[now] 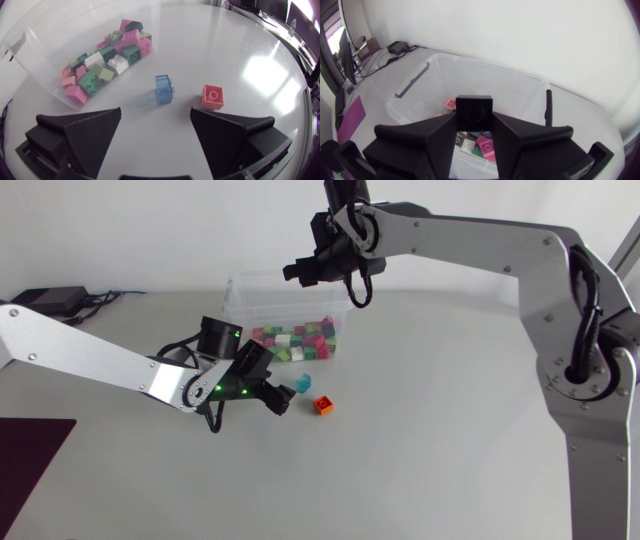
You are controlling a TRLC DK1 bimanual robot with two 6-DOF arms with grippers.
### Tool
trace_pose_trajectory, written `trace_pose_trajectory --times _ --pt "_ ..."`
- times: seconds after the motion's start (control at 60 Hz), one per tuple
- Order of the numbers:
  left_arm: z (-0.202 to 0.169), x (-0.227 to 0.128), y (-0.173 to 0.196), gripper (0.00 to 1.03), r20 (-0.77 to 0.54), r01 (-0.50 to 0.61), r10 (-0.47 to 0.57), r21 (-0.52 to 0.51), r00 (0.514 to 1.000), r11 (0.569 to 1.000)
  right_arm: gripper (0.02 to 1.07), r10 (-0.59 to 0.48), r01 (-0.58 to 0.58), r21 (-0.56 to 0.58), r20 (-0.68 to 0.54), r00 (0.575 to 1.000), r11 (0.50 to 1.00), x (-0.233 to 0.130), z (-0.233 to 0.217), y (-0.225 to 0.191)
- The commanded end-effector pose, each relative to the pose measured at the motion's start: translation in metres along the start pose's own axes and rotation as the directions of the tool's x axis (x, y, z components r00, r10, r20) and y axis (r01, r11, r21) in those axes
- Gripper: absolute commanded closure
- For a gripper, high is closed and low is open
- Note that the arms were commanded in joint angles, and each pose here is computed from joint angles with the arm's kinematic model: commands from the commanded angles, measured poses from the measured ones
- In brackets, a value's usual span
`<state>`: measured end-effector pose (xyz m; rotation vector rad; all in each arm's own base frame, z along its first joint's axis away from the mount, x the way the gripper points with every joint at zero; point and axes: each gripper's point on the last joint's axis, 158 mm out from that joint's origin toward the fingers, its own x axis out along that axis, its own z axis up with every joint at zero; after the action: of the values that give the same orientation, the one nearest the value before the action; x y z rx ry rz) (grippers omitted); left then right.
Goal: Place the duplo bricks in the container
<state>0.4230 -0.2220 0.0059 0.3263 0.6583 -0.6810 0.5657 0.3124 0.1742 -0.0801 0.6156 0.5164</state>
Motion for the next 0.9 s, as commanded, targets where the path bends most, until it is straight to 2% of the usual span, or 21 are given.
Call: trace_pose_trajectory --times 0.0,0.1,0.133,0.183,0.233,0.283,0.317,0.733,0.883 --pt "-0.011 0.009 -0.005 0.07 -0.022 0.000 -0.001 -0.028 1.000 1.000 0.70 -0.014 0.014 0.011 0.006 1.000 1.000 0.011 -0.003 -0.009" --pt "-0.007 0.013 -0.006 0.07 -0.015 -0.005 0.004 -0.036 1.000 0.999 0.70 -0.024 0.023 0.011 0.025 0.999 1.000 0.014 -0.001 -0.013" --pt "-0.006 0.014 -0.007 0.07 -0.014 -0.004 0.004 -0.035 1.000 0.999 0.65 -0.026 0.026 0.013 0.029 0.999 1.000 0.015 -0.001 -0.015" --pt "-0.006 0.017 -0.008 0.07 -0.014 -0.008 0.007 -0.036 1.000 0.999 0.54 -0.027 0.027 0.014 0.035 0.999 1.000 0.015 0.001 -0.015" --pt "-0.005 0.020 -0.007 0.07 -0.010 -0.016 0.015 -0.034 1.000 0.999 0.36 -0.028 0.028 0.016 0.036 0.999 0.999 0.015 0.001 -0.016" --pt "-0.004 0.023 -0.005 0.07 -0.010 -0.020 0.020 -0.043 1.000 0.999 0.12 -0.030 0.029 0.019 0.032 0.999 0.999 0.014 0.000 -0.017" --pt "-0.002 0.024 -0.005 0.07 -0.008 -0.020 0.019 -0.046 1.000 0.999 0.06 -0.033 0.032 0.021 0.031 0.999 0.999 0.012 0.000 -0.019" --pt "0.016 0.047 -0.012 0.10 0.009 -0.004 0.005 -0.069 1.000 0.998 0.06 -0.035 0.035 0.014 0.016 0.999 0.999 -0.033 -0.013 -0.019" --pt "0.017 0.053 -0.006 0.11 -0.006 -0.009 0.008 -0.082 1.000 0.997 0.06 -0.031 0.031 0.013 0.013 0.999 0.999 -0.062 -0.024 -0.019"
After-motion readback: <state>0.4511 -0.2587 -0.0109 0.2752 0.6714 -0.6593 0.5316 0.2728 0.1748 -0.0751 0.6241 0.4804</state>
